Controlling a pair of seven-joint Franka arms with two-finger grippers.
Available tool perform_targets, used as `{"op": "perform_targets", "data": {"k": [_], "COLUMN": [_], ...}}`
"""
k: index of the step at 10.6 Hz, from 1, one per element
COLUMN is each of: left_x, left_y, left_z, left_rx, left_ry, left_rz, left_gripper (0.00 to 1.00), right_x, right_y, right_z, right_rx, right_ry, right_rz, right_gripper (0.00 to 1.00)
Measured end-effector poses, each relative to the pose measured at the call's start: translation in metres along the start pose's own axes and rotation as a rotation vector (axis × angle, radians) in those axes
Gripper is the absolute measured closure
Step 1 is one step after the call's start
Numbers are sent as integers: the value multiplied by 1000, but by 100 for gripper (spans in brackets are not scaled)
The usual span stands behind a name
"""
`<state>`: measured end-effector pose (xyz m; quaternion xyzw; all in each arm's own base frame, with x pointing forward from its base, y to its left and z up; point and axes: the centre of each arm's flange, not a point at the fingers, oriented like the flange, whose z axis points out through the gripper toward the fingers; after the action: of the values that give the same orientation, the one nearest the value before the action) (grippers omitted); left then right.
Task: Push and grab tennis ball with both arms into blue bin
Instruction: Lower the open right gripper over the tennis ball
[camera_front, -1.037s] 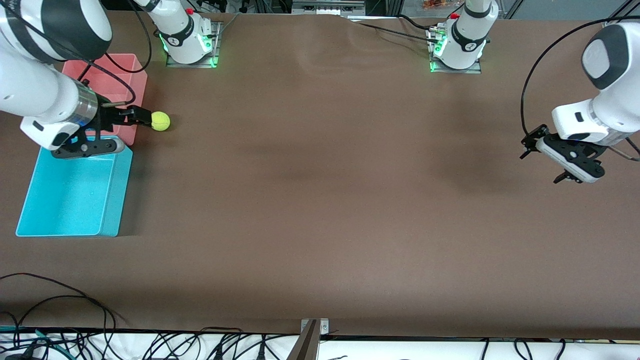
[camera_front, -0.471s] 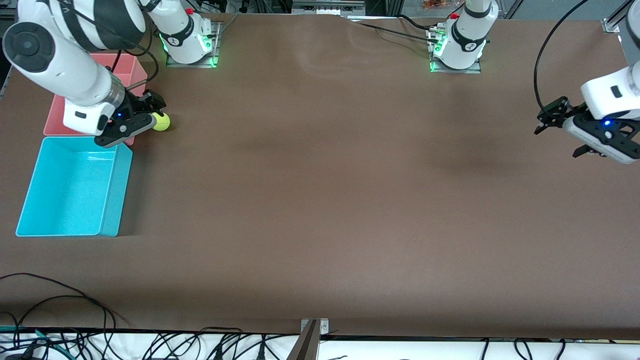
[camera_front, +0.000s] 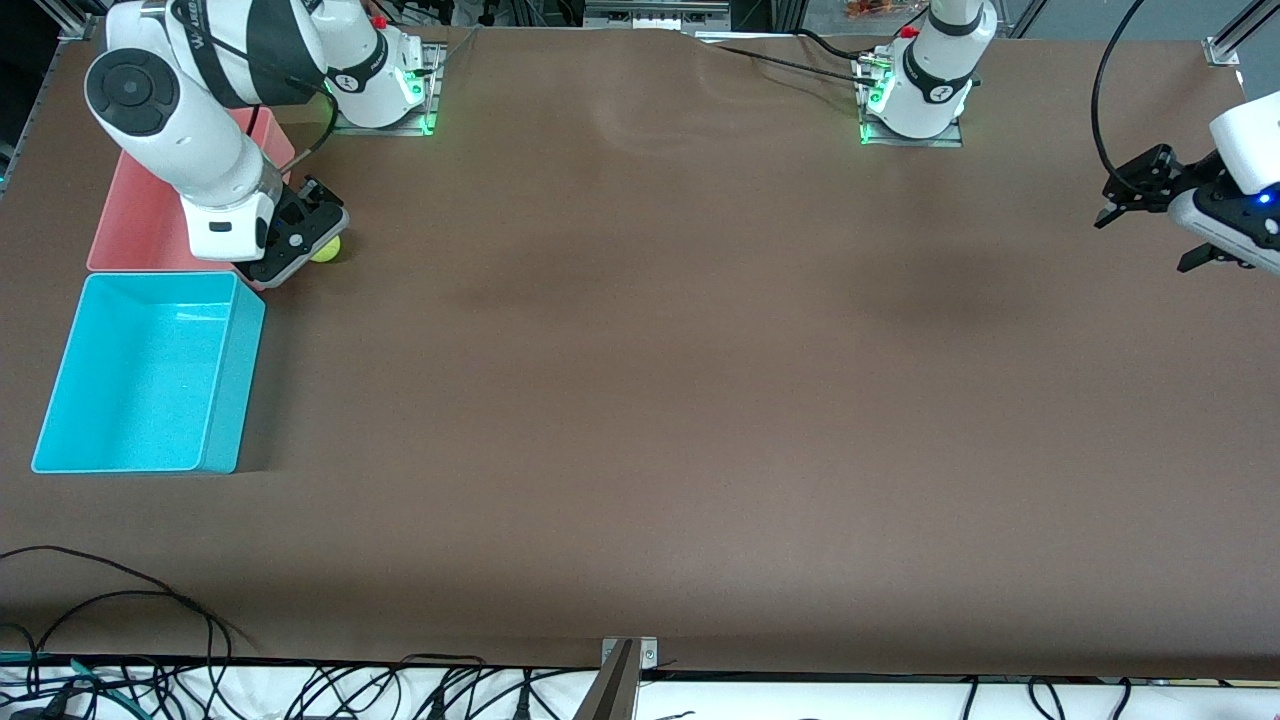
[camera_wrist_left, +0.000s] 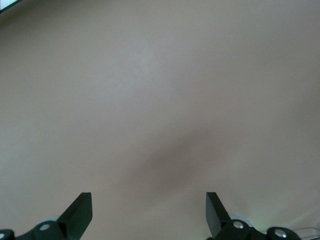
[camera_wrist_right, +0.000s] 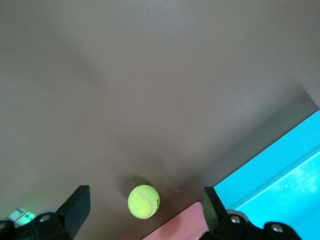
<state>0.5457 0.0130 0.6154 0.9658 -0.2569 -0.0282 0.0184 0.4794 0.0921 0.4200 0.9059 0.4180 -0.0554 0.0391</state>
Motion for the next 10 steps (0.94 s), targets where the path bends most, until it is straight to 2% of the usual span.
{"op": "perform_targets", "data": {"k": [3, 5, 7, 10], "left_x": [4, 6, 6, 6], "left_y": [16, 19, 19, 19], "left_z": [-11, -11, -11, -11], "left_rx": [17, 16, 16, 16], "left_ry": [-18, -21, -22, -22], "left_rz": [-46, -69, -72, -73], "left_gripper": [0, 0, 0, 0], "right_x": [-25, -51, -69, -72], "right_y": [1, 8, 8, -3], "right_z": [33, 58, 79, 102], "right_rx": [-18, 2, 13, -22], "right_ry": [27, 24, 27, 56], "right_rz": [-74, -142, -264, -433], "right_gripper": [0, 0, 0, 0]}}
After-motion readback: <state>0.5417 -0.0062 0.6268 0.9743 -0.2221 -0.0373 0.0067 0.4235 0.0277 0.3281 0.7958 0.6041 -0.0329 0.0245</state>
